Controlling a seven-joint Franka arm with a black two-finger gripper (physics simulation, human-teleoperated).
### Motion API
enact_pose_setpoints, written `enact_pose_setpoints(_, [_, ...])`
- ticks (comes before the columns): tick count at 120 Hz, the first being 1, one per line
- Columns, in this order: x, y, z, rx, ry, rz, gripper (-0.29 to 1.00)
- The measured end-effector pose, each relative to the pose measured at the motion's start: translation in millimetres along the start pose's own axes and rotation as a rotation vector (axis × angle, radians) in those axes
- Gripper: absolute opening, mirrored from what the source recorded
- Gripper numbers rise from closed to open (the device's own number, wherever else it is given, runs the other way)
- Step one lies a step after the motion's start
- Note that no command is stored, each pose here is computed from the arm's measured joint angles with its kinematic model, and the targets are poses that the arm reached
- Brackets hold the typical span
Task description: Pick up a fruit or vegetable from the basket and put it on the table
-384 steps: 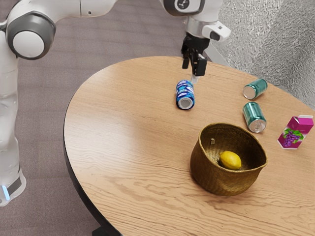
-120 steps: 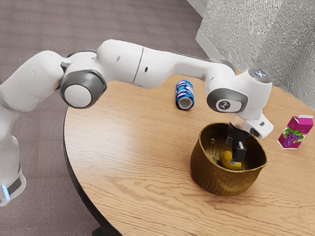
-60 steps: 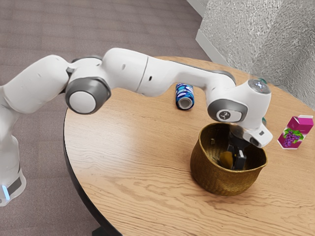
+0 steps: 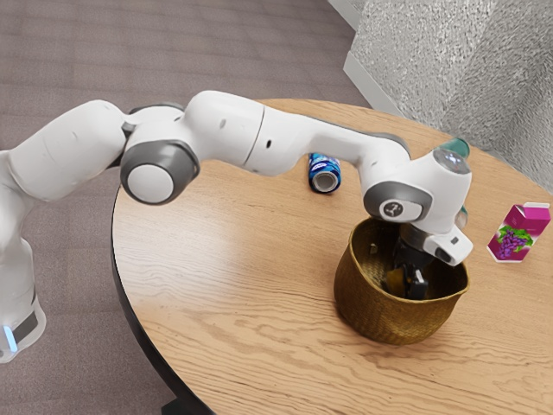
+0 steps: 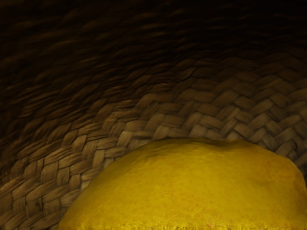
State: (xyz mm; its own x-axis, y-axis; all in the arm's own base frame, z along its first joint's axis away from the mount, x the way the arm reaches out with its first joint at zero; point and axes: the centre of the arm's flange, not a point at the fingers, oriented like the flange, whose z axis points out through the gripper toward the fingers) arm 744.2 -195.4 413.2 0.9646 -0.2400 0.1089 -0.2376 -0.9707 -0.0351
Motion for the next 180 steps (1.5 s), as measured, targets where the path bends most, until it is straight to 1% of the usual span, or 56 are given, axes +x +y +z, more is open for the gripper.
enact_pose_setpoints(4, [0,-1,-3,0.006,0.003,-0.003,0.42])
enact_pose_setpoints(8, [-1,-2,-8,0.013,0.008,-0.004,0.20])
enact_pose_setpoints(11, [-1,-3,-15,0.022,0.017,-0.004,0.10])
enact_pose_setpoints(17, [-1,-5,-24,0.037,0.029,-0.006,0.02])
enact_pose_setpoints(18, [-2,-5,-25,0.040,0.031,-0.006,0.02])
enact_pose_setpoints(24, [-2,-6,-30,0.054,0.037,-0.006,-0.13])
enact_pose_setpoints(25, [-2,-6,-31,0.057,0.039,-0.006,-0.08])
enact_pose_setpoints(27, [-2,-6,-34,0.061,0.043,-0.006,-0.16])
enact_pose_setpoints(28, [-2,-7,-35,0.063,0.044,-0.006,-0.13])
enact_pose_setpoints(29, [-2,-7,-36,0.065,0.046,-0.006,-0.17])
enact_pose_setpoints(30, [-2,-7,-38,0.067,0.047,-0.007,-0.17])
enact_pose_setpoints(31, [-2,-8,-39,0.069,0.049,-0.008,-0.22])
enact_pose_setpoints(36, [-5,-9,-46,0.081,0.052,-0.011,-0.22])
enact_pose_setpoints(40, [-8,-10,-52,0.090,0.054,-0.012,-0.20])
enact_pose_setpoints(47, [-15,-15,-65,0.098,0.058,-0.022,-0.24])
enact_pose_setpoints(52, [-21,-18,-79,0.104,0.064,-0.030,-0.20])
enact_pose_setpoints(60, [-30,-20,-109,0.107,0.087,-0.039,-0.07])
enact_pose_setpoints(71, [-45,-17,-155,0.100,0.123,-0.043,0.00])
enact_pose_setpoints(79, [-71,-14,-188,0.099,0.125,-0.041,0.04])
enact_pose_setpoints(87, [-112,-13,-213,0.102,0.106,-0.037,0.08])
enact_pose_setpoints(93, [-142,-13,-223,0.104,0.086,-0.035,0.10])
enact_pose_setpoints(101, [-171,-13,-226,0.105,0.061,-0.032,0.14])
enact_pose_setpoints(112, [-201,-15,-224,0.102,0.030,-0.031,0.18])
enact_pose_setpoints(121, [-219,-36,-224,0.099,0.011,-0.064,0.21])
enact_pose_setpoints(126, [-225,-44,-225,0.097,0.006,-0.078,0.23])
enact_pose_setpoints(142, [-231,-55,-225,0.091,-0.009,-0.090,0.22])
enact_pose_setpoints(150, [-232,-58,-224,0.083,-0.014,-0.092,0.44])
enact_pose_setpoints(154, [-233,-63,-224,0.078,-0.017,-0.099,0.50])
enact_pose_setpoints(165, [-234,-67,-225,0.070,-0.020,-0.101,0.59])
enact_pose_setpoints(180, [-235,-67,-225,0.066,-0.022,-0.093,0.66])
